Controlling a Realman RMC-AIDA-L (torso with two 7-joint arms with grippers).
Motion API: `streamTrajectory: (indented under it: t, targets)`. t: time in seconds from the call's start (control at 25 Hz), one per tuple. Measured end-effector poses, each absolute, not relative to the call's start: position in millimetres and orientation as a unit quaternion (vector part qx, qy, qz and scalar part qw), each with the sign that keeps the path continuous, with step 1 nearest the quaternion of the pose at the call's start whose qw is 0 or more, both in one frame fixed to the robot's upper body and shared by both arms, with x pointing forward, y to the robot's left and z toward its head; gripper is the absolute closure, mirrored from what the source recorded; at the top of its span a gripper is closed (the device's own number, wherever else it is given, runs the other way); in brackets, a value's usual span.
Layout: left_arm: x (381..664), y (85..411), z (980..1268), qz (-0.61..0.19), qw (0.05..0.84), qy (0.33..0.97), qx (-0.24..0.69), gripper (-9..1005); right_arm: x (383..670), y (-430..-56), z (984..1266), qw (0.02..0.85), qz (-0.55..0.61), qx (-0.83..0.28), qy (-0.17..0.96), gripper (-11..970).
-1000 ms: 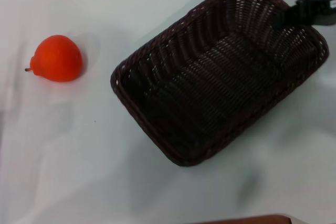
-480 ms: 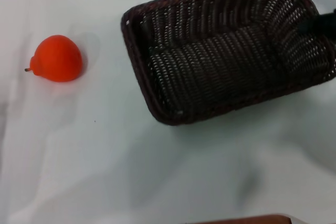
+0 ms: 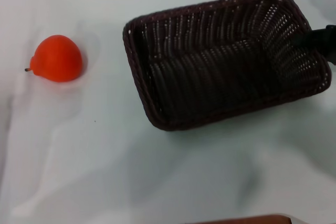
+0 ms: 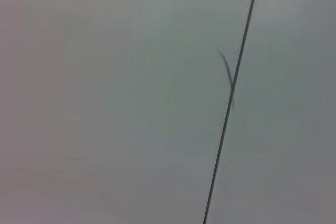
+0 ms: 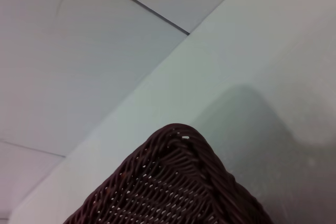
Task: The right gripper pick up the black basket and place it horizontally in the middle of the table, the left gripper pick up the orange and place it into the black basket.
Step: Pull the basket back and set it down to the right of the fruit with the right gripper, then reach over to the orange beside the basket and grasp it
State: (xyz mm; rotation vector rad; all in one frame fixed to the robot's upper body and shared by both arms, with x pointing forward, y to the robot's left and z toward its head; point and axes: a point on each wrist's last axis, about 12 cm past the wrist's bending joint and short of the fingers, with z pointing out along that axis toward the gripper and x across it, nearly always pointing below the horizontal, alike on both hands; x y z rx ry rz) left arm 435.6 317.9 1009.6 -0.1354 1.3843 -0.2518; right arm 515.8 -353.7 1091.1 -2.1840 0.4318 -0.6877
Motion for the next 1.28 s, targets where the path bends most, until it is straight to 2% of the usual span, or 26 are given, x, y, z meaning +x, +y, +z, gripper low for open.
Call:
streamTrajectory:
  t: [0.52,0.72,0.92,1.04,1.28]
  targets:
    - [431.2,314.0,1007.2,-0.125,0.756,0.639,-0.061,236,518.8,-349.6,1087.3,0.425,-0.270,-0.846,0.176,651]
    - [432.0,313.2,1008.0,-0.129,0.756,0.639,-0.052,239,516.1,-342.6,1089.3,0.460,-0.258,-0.833,0.169,417]
    - [432.0,313.8,1008.9,-0.129,0.758,0.637,-0.050,242,511.1,-343.8,1085.6,0.466,-0.251,-0.830,0.176,286]
    - [432.7,312.2,1009.4,-0.140,0.756,0.638,-0.038,244,505.6,-352.4,1082.2,0.455,-0.257,-0.832,0.189,285]
    - [448.4,316.3,1013.9,-0.219,0.708,0.671,0.032,248,495.9,-381.7,1083.4,0.418,-0.289,-0.838,0.199,287]
